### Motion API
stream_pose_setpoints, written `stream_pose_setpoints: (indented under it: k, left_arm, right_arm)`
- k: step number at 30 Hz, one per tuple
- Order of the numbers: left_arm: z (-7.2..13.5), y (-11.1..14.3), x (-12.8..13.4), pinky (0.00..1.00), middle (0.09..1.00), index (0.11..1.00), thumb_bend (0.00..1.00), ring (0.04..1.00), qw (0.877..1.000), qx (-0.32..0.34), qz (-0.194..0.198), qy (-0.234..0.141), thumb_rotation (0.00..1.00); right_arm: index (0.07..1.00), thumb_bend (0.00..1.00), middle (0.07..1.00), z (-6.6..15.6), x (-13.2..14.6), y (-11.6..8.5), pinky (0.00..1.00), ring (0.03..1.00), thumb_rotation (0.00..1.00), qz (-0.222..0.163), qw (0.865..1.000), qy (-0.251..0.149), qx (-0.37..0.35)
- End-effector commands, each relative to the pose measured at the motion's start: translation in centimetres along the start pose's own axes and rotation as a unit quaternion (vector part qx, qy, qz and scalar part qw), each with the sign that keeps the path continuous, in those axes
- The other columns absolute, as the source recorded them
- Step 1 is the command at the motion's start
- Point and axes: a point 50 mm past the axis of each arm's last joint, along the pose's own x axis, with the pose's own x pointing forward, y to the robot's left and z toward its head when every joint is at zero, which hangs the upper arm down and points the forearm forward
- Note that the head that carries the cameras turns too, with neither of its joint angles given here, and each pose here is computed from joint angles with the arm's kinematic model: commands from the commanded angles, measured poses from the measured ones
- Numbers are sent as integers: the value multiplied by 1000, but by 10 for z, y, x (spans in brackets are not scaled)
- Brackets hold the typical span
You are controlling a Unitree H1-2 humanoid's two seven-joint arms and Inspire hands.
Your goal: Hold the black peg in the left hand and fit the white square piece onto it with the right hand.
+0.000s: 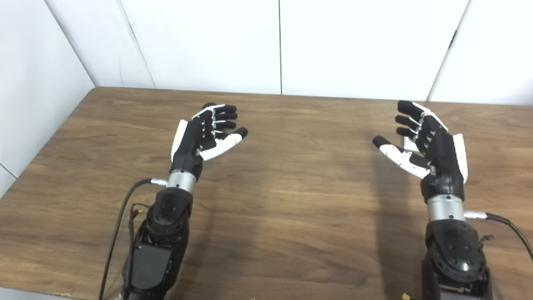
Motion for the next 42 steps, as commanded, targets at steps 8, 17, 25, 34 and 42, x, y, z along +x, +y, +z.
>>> stream_pose_setpoints:
  k: [8, 17, 25, 34, 42]
  left_arm:
    - [33, 17, 22, 700, 763, 681, 708, 759, 989, 136, 32, -46, 259]
    - [42, 29, 33, 728, 790, 699, 695, 795, 971, 219, 61, -70, 283]
    - [55, 42, 38, 599, 788, 697, 688, 755, 963, 238, 84, -96, 266]
    - [53, 48, 47, 629, 841, 723, 719, 811, 930, 337, 112, -90, 337]
    - [46, 48, 64, 728, 894, 745, 759, 883, 913, 386, 113, -61, 371]
  right_arm:
    - [759, 638, 806, 21, 11, -4, 718, 772, 107, -4, 999, -45, 4]
    - [757, 639, 799, 21, 10, -5, 720, 769, 101, -8, 999, -45, 4]
    - [758, 624, 812, 18, 10, -4, 721, 777, 88, -4, 999, -42, -2]
    - [743, 634, 804, 18, 10, -4, 727, 770, 91, -6, 999, -41, -3]
    - [745, 638, 800, 19, 7, -5, 713, 768, 99, -6, 999, -41, -7]
